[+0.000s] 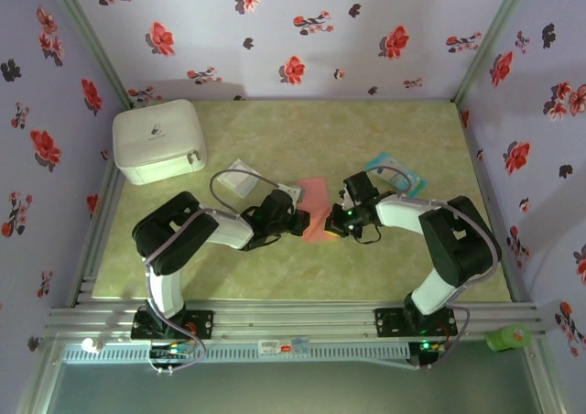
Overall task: Fold a paper plane with a square sheet of paper (pick it up from the middle)
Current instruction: Fold the triangle a second time at the center of the table.
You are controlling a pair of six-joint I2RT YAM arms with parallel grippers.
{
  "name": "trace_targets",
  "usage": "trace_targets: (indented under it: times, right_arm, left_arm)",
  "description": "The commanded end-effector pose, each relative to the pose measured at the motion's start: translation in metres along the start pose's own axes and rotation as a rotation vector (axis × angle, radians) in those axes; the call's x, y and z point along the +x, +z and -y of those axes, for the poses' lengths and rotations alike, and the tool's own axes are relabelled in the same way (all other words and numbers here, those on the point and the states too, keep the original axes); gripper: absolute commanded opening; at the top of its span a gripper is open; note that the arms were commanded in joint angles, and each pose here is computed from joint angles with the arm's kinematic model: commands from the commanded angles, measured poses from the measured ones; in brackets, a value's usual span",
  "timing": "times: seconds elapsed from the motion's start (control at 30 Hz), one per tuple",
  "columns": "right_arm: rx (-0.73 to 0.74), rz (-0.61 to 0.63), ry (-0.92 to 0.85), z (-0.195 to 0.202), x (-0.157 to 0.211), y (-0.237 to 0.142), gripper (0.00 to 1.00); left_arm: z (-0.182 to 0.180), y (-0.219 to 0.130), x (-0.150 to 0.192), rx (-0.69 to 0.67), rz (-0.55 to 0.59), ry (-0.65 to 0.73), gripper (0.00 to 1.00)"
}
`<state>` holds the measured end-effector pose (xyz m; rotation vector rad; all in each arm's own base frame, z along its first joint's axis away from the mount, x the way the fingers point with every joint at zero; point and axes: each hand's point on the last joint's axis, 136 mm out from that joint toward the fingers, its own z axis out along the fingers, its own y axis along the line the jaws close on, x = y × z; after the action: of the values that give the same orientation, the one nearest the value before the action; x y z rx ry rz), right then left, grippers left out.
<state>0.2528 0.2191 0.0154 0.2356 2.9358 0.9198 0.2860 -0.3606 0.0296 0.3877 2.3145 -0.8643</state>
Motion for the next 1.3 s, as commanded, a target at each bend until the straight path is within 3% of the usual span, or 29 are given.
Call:
trace_targets:
  times: [0.0,0.63,1.27]
  right_arm:
    - [0.163,-0.04,0.013,0.038,0.016,0.002,0.0]
    - [0.14,-0.044,0.001,0.032,0.017,-0.001,0.0]
    - [0.123,-0.045,0.001,0.029,0.016,0.0,0.0]
  left_arm:
    - [0.008,-0.013,-0.022,0.02,0.061,-0.007,0.01]
    - [-0.011,-0.01,-0.018,-0.045,0.032,-0.009,0.01]
    - [-0.008,0.002,-0.014,0.019,-0.034,-0.014,0.02]
